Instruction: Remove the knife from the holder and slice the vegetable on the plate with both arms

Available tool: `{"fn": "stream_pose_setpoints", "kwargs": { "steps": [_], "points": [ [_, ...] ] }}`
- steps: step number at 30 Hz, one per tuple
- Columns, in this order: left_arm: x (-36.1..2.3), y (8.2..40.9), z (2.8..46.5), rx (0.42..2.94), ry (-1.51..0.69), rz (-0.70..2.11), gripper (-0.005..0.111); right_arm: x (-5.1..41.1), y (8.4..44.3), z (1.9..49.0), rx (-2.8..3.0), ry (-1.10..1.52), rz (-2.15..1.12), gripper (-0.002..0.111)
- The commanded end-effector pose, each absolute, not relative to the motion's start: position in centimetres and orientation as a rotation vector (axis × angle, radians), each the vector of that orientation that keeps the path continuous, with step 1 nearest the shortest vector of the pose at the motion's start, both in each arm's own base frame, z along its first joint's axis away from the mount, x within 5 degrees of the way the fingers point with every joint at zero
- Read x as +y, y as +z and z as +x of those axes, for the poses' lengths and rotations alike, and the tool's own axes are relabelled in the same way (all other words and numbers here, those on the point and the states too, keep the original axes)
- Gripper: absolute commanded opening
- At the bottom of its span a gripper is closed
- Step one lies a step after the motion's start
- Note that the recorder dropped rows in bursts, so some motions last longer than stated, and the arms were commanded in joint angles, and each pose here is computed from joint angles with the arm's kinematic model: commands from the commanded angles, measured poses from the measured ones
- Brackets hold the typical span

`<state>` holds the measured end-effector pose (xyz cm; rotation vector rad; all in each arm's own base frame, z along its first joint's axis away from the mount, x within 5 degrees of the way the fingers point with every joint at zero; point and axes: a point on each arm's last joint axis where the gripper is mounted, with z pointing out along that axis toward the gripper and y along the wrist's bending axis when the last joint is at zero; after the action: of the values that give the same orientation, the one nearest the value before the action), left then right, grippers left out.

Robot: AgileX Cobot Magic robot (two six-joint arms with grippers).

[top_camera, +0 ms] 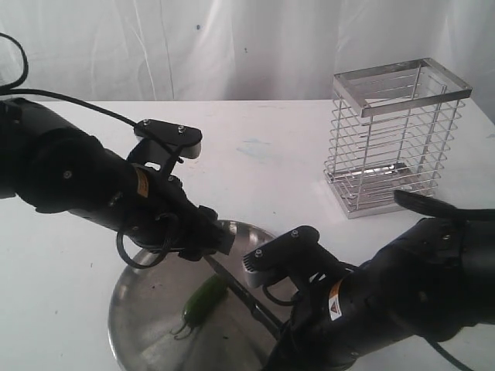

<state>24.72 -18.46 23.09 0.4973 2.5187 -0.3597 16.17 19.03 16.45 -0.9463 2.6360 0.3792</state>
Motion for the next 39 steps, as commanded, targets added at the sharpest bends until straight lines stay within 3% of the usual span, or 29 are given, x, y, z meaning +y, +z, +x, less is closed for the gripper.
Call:
{"fn": "stream_pose_setpoints", "kwargs": {
  "steps": [1,39],
  "points": [
    [-18.5,22.9,24.7,2.518,-0.362,0.491,0.065,19.2,16.4,16.3,2.609,0.384,-0.948,0.000],
    [-18.8,21.8,25.2,2.531,-0.342,0.510,0.065,19.6,15.3,16.8,2.623,0.374,-0.946,0.000]
  ]
}}
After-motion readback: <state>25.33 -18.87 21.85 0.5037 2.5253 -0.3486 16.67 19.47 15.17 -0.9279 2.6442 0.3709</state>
